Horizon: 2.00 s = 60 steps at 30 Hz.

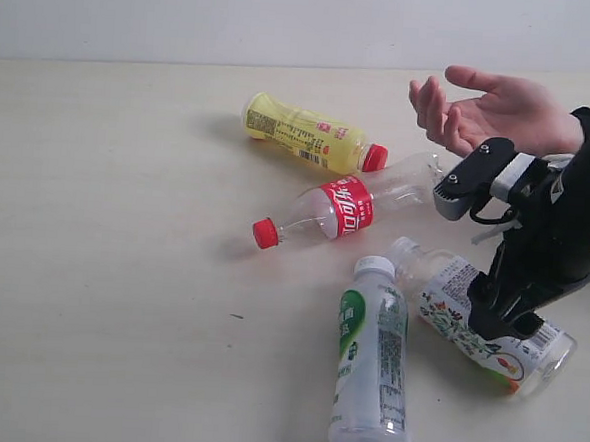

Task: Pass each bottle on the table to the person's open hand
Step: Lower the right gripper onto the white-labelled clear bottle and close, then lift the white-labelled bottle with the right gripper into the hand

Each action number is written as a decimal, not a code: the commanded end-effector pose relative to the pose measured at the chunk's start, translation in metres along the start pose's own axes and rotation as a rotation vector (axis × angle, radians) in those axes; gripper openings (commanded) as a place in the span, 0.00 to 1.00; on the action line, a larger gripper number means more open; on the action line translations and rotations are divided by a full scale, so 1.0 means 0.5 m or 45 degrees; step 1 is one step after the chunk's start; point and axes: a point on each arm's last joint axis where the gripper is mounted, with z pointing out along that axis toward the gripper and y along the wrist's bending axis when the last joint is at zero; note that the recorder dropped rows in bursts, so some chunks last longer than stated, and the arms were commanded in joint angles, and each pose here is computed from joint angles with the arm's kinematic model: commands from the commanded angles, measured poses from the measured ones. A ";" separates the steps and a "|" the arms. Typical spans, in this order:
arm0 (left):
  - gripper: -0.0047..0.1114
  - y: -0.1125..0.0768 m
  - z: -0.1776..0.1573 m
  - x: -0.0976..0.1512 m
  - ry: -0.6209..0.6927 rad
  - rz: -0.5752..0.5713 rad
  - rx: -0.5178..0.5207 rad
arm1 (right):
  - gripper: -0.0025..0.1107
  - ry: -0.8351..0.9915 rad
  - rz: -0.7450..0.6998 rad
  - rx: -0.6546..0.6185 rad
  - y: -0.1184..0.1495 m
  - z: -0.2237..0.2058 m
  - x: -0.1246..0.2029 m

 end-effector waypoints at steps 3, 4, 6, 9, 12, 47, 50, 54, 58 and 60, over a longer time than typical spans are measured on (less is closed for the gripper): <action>0.04 0.000 -0.001 0.001 -0.010 -0.012 -0.002 | 0.77 -0.045 -0.002 0.024 -0.001 0.001 -0.008; 0.04 0.000 -0.001 0.001 -0.010 -0.012 -0.002 | 0.77 -0.047 -0.002 0.025 -0.002 0.002 -0.009; 0.04 0.000 -0.001 0.001 -0.010 -0.012 -0.002 | 0.77 -0.028 -0.008 0.022 -0.003 0.011 -0.009; 0.04 0.000 -0.001 0.001 -0.010 -0.012 -0.002 | 0.77 0.016 -0.007 0.001 -0.003 0.032 -0.010; 0.04 0.000 -0.001 0.001 -0.010 -0.012 -0.002 | 0.77 0.053 -0.007 -0.016 -0.006 0.066 -0.014; 0.04 0.000 -0.001 0.001 -0.010 -0.012 -0.002 | 0.02 -0.112 0.334 0.009 -0.011 -0.263 -0.042; 0.04 0.000 -0.001 0.001 -0.010 -0.012 -0.002 | 0.02 -0.313 0.375 0.053 -0.013 -0.350 -0.050; 0.04 0.000 -0.001 0.001 -0.010 -0.012 -0.002 | 0.02 -0.474 0.560 0.166 -0.030 -0.430 -0.055; 0.04 0.000 -0.001 0.001 -0.010 -0.012 -0.002 | 0.02 -0.530 0.658 0.238 -0.044 -0.458 -0.060; 0.04 0.000 -0.001 0.001 -0.010 -0.012 -0.002 | 0.02 -0.517 0.673 0.284 -0.057 -0.456 -0.071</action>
